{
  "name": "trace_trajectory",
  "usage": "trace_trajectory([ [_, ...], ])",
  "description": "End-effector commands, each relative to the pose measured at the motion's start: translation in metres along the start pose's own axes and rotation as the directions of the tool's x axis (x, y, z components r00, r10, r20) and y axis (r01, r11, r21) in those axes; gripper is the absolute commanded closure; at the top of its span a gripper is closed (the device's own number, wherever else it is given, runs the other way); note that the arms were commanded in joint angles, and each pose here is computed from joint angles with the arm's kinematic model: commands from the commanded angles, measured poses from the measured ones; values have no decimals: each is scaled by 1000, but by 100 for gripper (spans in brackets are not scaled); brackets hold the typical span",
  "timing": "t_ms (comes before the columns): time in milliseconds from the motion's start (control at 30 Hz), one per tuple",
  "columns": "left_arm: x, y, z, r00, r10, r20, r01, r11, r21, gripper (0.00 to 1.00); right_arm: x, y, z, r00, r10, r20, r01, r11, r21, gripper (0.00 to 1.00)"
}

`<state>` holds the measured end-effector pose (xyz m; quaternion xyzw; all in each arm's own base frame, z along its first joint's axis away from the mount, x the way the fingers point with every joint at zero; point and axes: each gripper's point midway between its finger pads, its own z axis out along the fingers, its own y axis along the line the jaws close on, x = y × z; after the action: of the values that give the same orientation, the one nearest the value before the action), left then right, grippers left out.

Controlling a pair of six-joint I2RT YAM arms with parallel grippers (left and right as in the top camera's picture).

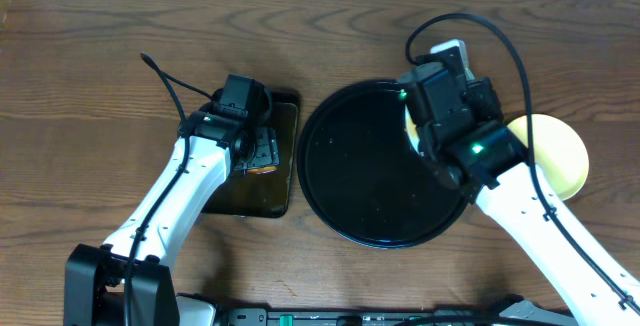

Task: Clean dirty plates on tray and stack at the side
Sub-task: 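Lift the pale green plate with the right gripper and carry it right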

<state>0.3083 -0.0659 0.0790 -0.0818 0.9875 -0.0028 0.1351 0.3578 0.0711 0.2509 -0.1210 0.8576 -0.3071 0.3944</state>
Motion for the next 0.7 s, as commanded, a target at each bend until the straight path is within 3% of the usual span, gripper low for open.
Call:
trace_trajectory([
  [0,0,0,0,1000,-12,0,12,1000,2,19,-6,-20,-11,1000,-2,28,-1,994,110,99],
  [433,0,0,0,1000,-12,0,12,1000,2,20,10,-34,2,997,65,-32,-60,989,135,99],
  [567,0,0,0,1000,-12,0,12,1000,2,20,38,-22,22,973,165,-158,-172,985,-30,99],
  [667,0,0,0,1000,-12,0,12,1000,2,20,61,-18,34,916,285,-281,-326,939,-109,95],
])
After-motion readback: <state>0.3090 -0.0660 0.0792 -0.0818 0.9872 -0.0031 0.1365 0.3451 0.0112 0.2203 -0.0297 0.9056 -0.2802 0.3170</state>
